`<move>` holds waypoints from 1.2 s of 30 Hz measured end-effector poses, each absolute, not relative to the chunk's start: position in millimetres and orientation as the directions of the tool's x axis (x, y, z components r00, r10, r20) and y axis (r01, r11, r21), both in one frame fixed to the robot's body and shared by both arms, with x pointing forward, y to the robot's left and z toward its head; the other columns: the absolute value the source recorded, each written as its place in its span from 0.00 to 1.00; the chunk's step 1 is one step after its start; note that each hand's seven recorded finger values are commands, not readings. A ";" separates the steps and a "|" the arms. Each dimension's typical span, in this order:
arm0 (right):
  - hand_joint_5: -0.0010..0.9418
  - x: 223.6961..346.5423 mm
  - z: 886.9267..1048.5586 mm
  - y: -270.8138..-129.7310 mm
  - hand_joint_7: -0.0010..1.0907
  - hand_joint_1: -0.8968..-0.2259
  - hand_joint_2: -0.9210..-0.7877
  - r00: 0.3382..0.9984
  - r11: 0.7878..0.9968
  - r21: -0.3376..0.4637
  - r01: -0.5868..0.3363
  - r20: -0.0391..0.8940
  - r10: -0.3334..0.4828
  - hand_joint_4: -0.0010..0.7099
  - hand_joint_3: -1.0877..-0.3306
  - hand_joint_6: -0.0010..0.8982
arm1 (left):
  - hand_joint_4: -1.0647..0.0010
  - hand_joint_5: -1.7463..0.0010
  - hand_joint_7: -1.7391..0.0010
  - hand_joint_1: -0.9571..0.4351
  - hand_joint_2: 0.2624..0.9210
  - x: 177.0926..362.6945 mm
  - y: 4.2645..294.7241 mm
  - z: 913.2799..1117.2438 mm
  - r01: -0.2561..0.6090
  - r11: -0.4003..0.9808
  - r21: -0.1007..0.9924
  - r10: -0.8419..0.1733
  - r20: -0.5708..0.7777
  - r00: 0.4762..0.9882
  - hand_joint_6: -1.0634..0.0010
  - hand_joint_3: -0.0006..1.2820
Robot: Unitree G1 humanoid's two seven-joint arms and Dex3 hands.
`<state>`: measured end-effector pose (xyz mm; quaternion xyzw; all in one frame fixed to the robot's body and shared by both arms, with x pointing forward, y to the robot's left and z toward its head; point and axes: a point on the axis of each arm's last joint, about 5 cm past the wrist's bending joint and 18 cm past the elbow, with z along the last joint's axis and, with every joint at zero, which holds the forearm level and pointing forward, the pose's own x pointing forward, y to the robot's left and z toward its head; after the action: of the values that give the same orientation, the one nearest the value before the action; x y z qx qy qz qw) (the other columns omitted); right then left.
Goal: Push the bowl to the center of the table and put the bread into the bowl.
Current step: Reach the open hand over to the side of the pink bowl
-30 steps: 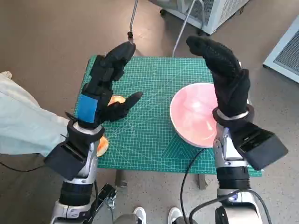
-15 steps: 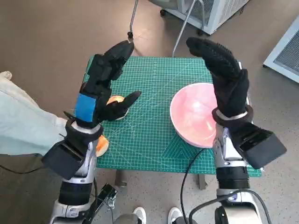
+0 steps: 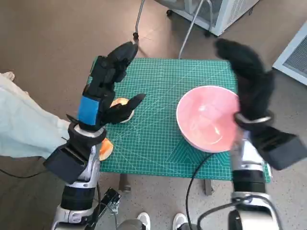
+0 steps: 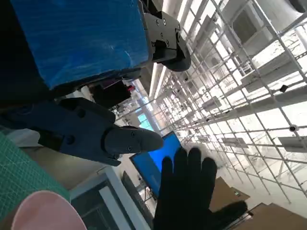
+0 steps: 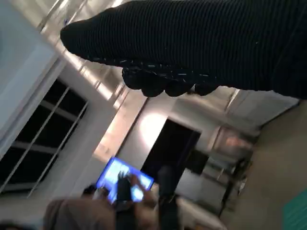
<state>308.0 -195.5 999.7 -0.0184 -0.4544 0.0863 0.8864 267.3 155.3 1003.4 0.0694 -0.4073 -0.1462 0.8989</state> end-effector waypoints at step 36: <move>0.00 288.6 894.6 -227.7 0.58 0.52 0.00 0.912 0.958 0.066 0.278 0.293 -0.285 0.35 0.18 0.06 | 0.72 1.00 0.68 0.42 1.00 267.3 156.6 998.2 0.188 0.956 0.224 -0.292 0.712 0.639 0.83 0.23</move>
<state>288.6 -227.7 894.6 0.0116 -0.1518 -0.1439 0.9778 267.3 156.6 998.2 0.0646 -0.4035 -0.1327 0.9030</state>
